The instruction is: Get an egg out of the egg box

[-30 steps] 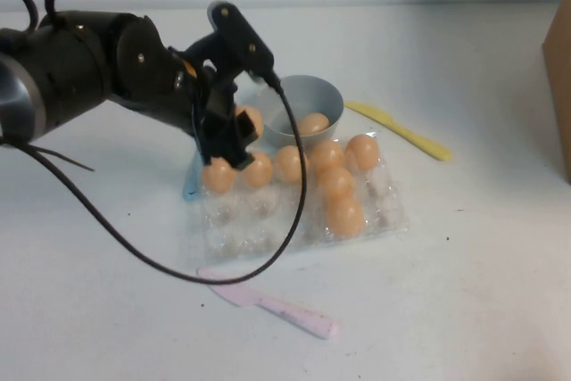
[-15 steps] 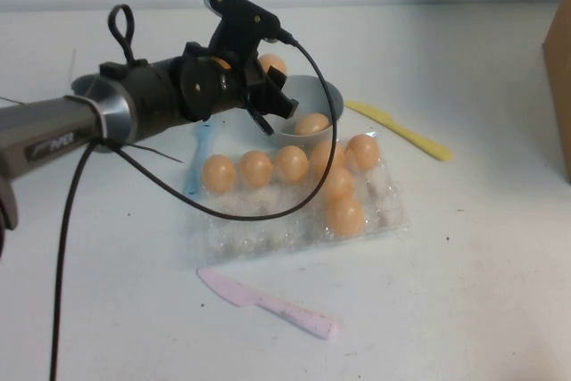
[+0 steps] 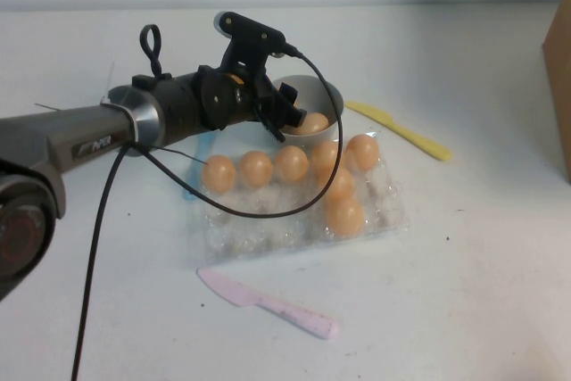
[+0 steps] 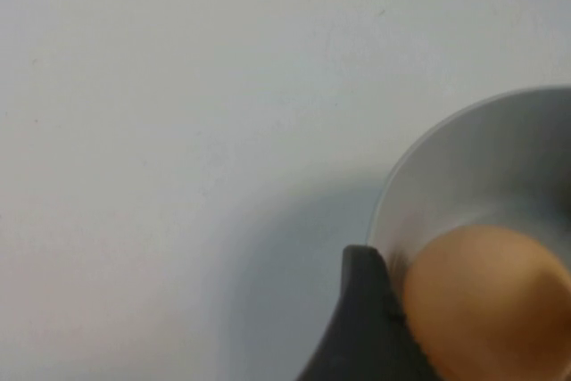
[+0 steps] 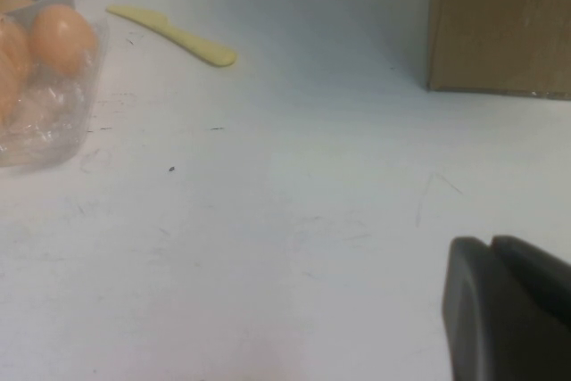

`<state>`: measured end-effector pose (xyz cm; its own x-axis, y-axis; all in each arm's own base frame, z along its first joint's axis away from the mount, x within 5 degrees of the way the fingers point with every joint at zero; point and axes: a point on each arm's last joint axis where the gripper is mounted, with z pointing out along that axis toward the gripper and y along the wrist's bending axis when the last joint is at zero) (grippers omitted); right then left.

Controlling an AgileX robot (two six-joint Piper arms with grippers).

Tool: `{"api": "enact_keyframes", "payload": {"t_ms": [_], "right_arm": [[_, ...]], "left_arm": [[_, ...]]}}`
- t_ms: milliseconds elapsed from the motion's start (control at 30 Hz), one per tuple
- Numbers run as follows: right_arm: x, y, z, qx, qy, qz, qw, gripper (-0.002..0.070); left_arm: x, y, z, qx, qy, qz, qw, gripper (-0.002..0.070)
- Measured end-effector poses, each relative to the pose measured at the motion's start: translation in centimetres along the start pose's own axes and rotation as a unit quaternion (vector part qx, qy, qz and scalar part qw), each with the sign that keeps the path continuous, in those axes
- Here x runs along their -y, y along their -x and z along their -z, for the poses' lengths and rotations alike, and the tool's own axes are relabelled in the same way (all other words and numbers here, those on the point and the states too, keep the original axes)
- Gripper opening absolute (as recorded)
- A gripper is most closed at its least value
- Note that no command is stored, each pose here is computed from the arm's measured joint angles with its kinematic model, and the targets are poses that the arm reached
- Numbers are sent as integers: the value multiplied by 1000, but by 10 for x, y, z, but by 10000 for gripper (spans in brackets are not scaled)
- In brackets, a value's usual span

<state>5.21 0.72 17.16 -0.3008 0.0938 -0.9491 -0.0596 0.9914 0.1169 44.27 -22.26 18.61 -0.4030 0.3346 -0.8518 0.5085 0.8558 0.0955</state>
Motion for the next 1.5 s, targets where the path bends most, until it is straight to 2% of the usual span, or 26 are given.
{"api": "enact_keyframes", "payload": {"t_ms": [200, 367, 433, 600, 700, 800, 1000, 1200, 1300, 1500], "right_arm": [[0, 0, 0, 0, 0, 0, 1000, -17], [0, 0, 0, 0, 0, 0, 1000, -17], [0, 0, 0, 0, 0, 0, 1000, -17], [0, 0, 0, 0, 0, 0, 1000, -17], [0, 0, 0, 0, 0, 0, 1000, -17], [0, 0, 0, 0, 0, 0, 1000, -17], [0, 0, 0, 0, 0, 0, 1000, -17], [0, 0, 0, 0, 0, 0, 1000, -17], [0, 0, 0, 0, 0, 0, 1000, -17], [0, 0, 0, 0, 0, 0, 1000, -17]], "left_arm": [[3, 10, 11, -8, -15, -11, 1000, 441], [7, 48, 49, 29, -24, -39, 999, 404], [6, 62, 72, 53, -19, -40, 998, 338], [1, 58, 133, 106, 17, -38, 993, 74], [-2, 42, 167, 141, 48, -36, 988, 22], [-2, 24, 211, 158, 58, -36, 985, 4], [3, -1, 299, 197, 50, -36, 979, -1], [7, -27, 371, 271, 55, -35, 961, -2], [10, -42, 391, 287, 50, -36, 956, -2], [17, -75, 402, 270, 31, -43, 961, -2]]}}
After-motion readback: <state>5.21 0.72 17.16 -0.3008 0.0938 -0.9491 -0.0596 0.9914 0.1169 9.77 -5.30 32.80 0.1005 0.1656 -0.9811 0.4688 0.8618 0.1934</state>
